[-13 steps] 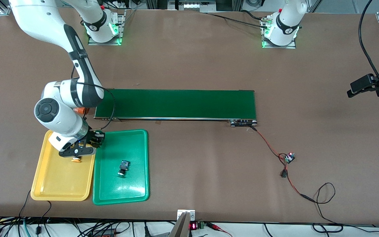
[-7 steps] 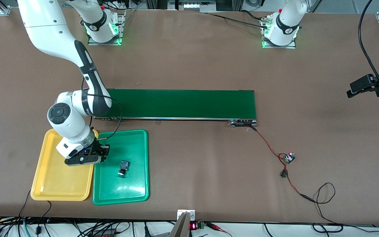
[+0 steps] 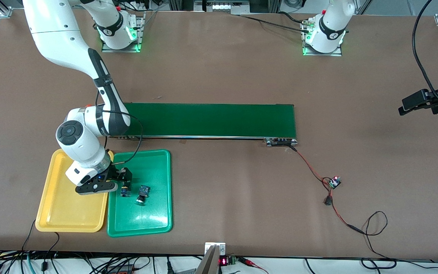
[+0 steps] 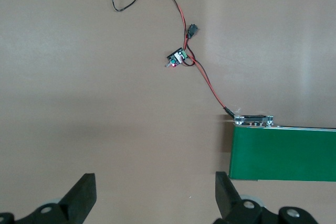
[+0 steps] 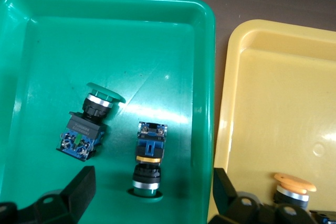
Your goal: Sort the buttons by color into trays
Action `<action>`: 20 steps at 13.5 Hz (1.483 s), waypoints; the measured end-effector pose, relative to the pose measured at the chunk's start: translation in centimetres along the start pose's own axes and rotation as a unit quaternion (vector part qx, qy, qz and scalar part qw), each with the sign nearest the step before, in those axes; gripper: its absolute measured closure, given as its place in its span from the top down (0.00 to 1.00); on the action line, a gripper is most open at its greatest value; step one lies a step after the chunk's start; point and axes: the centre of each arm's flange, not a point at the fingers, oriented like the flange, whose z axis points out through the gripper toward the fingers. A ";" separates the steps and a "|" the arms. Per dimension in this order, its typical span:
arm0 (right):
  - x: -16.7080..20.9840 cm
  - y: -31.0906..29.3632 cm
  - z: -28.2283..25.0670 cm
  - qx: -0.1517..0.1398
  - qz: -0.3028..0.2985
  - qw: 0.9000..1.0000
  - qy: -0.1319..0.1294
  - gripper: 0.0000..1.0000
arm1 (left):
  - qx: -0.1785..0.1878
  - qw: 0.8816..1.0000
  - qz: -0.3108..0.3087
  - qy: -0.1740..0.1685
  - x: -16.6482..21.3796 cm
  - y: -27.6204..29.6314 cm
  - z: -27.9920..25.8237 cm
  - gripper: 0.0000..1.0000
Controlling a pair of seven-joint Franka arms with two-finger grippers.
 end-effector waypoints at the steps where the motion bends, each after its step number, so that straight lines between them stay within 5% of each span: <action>1: -0.1 0.0 0.0 -0.002 0.000 1.000 -0.013 1.00 | 0.000 1.000 0.001 0.000 0.0 0.1 0.0 1.00; 11: -1.1 4.7 -18.0 0.003 0.033 0.985 -0.172 1.00 | 0.010 1.000 0.023 0.017 -1.1 2.4 0.6 1.00; 15: -2.9 11.3 -26.1 0.001 0.069 0.980 -0.185 1.00 | 0.014 1.000 0.022 -0.004 -3.5 2.3 0.0 1.00; 20: -5.3 16.0 -34.3 0.005 0.088 0.982 -0.165 1.00 | 0.014 1.000 0.021 0.003 -3.8 2.2 -0.6 1.00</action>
